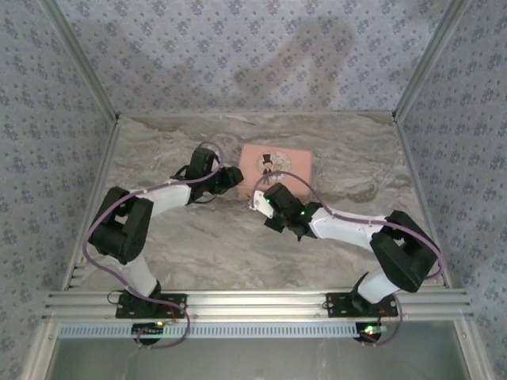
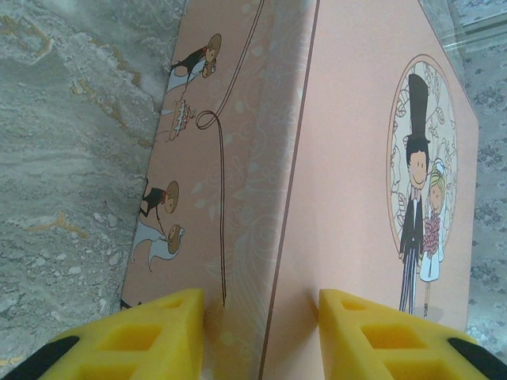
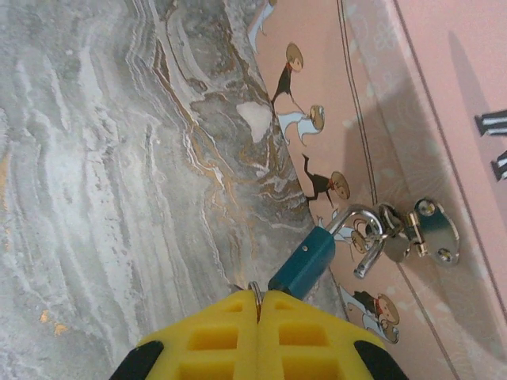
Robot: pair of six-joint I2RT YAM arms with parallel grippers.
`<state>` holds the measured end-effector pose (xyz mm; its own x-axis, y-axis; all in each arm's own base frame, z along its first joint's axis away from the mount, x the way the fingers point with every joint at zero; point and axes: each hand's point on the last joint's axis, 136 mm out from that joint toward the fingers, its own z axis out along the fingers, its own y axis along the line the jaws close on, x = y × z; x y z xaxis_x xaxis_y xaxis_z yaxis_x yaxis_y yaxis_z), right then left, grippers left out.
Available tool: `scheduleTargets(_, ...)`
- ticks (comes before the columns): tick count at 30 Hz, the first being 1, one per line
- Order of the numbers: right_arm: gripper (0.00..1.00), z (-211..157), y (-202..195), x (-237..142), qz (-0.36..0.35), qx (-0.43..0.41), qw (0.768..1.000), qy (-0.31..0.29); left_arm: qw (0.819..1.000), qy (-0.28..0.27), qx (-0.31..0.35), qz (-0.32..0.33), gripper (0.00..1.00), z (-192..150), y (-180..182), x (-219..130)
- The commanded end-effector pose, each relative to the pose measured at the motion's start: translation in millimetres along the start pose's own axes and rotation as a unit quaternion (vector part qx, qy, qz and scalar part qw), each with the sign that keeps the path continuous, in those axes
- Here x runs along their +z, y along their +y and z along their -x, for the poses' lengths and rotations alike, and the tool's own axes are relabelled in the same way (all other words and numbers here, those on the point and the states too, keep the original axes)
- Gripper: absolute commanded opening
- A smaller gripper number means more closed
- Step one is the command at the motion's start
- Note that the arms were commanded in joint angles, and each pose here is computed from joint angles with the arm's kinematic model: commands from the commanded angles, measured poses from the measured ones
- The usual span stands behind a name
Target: Unlock the padlock with the key
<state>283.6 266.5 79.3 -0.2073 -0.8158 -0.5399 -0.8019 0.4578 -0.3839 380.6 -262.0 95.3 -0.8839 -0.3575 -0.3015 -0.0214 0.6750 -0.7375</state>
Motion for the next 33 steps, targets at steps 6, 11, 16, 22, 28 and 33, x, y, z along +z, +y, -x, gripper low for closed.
scheduleTargets(6, 0.0, 33.6, -11.9, -30.3, -0.017, 0.005, 0.996, -0.084, 0.999, 0.045, 0.017, -0.006, 0.43, -21.4, -13.5, 0.8)
scheduleTargets(11, 0.0, 12.2, -24.5, -24.1, -0.038, 0.047, 0.997, -0.048, 0.999, 0.045, 0.019, -0.01, 0.43, -19.0, -17.9, 0.0)
scheduleTargets(16, 0.0, -5.5, -38.4, -26.3, -0.065, 0.097, 0.993, -0.032, 0.999, 0.046, 0.017, -0.01, 0.43, -20.1, -16.7, -0.4)
scheduleTargets(22, 0.0, -23.9, -45.0, -38.7, -0.077, 0.172, 0.982, -0.02, 0.999, 0.047, 0.018, -0.008, 0.43, -22.0, -14.2, -0.4)
scheduleTargets(28, 0.0, -49.6, -39.3, -35.8, -0.058, 0.24, 0.969, 0.023, 0.999, 0.045, 0.017, -0.013, 0.43, -20.4, -16.8, 1.8)
scheduleTargets(33, 0.0, -60.4, -44.9, -34.8, -0.047, 0.295, 0.953, 0.049, 0.999, 0.045, 0.019, -0.013, 0.43, -18.7, -18.4, 2.0)
